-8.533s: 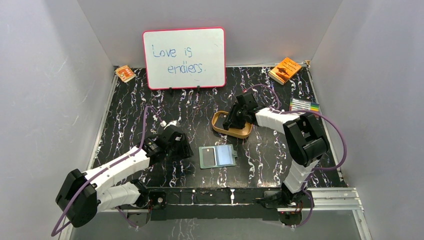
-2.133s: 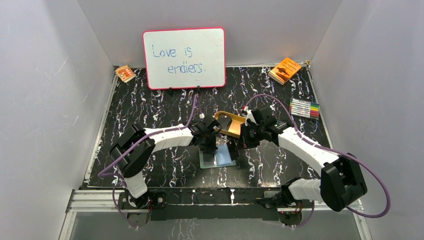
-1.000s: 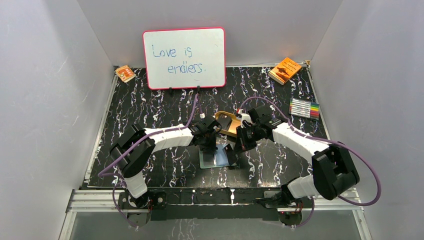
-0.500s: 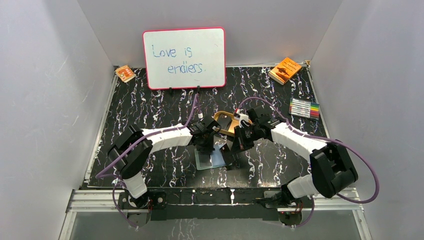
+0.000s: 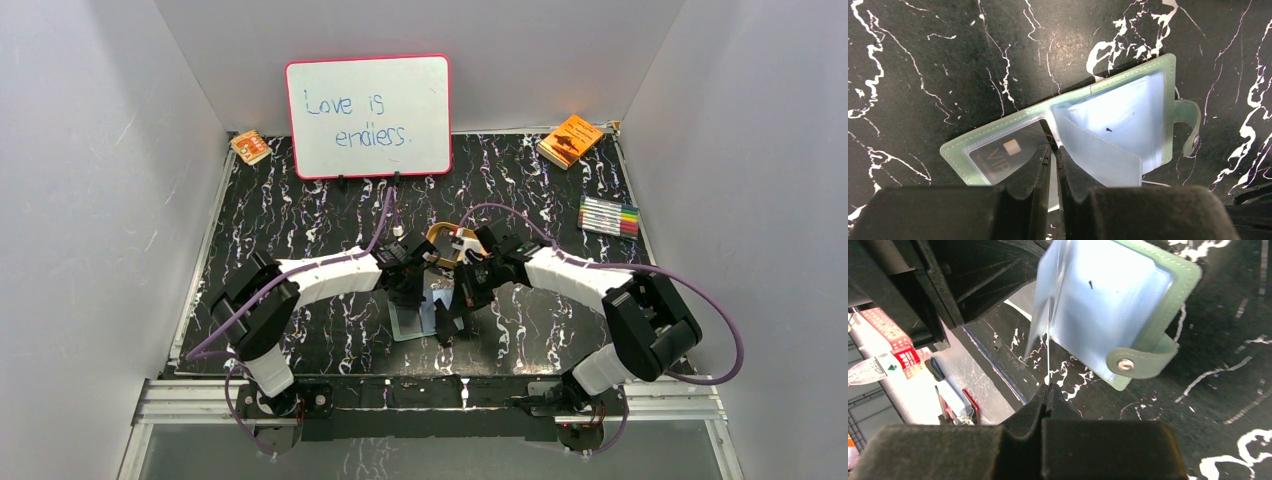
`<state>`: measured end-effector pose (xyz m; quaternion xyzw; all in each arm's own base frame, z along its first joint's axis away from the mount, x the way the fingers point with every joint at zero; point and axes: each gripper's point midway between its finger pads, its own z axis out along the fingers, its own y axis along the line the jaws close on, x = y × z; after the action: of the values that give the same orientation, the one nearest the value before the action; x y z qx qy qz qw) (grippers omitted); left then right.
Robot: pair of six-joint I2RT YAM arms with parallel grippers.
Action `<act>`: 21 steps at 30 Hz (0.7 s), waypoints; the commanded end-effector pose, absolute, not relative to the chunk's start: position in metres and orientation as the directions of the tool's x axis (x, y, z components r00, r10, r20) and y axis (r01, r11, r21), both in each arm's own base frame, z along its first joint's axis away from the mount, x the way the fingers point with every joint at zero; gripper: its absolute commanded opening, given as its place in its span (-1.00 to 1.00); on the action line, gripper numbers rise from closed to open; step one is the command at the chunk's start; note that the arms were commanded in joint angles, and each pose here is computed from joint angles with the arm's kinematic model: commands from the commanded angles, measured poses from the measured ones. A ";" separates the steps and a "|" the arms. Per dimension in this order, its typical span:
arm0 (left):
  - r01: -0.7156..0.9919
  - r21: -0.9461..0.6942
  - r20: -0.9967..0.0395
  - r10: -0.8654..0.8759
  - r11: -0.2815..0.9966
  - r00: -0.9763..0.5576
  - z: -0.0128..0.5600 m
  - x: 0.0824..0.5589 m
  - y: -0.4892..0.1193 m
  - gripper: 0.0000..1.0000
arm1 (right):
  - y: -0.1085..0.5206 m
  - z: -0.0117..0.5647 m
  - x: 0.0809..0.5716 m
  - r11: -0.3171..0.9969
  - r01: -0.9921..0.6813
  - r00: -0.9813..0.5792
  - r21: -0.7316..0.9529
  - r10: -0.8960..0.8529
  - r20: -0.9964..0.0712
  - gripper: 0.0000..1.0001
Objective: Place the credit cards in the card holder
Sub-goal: Turn over the card slot in the card holder.
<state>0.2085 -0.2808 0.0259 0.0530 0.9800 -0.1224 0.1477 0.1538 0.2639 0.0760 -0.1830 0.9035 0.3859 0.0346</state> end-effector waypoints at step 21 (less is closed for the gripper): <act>0.061 -0.171 -0.481 -0.029 0.983 -0.876 0.096 0.202 -0.219 -0.65 | 0.313 0.066 0.155 0.635 -0.341 -0.938 0.693 -0.282 -0.203 -1.00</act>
<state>0.2079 -0.2399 0.0836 0.0347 0.9678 -0.1037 0.2265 0.1469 0.2948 0.0542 -0.1623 0.9122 0.3758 0.0181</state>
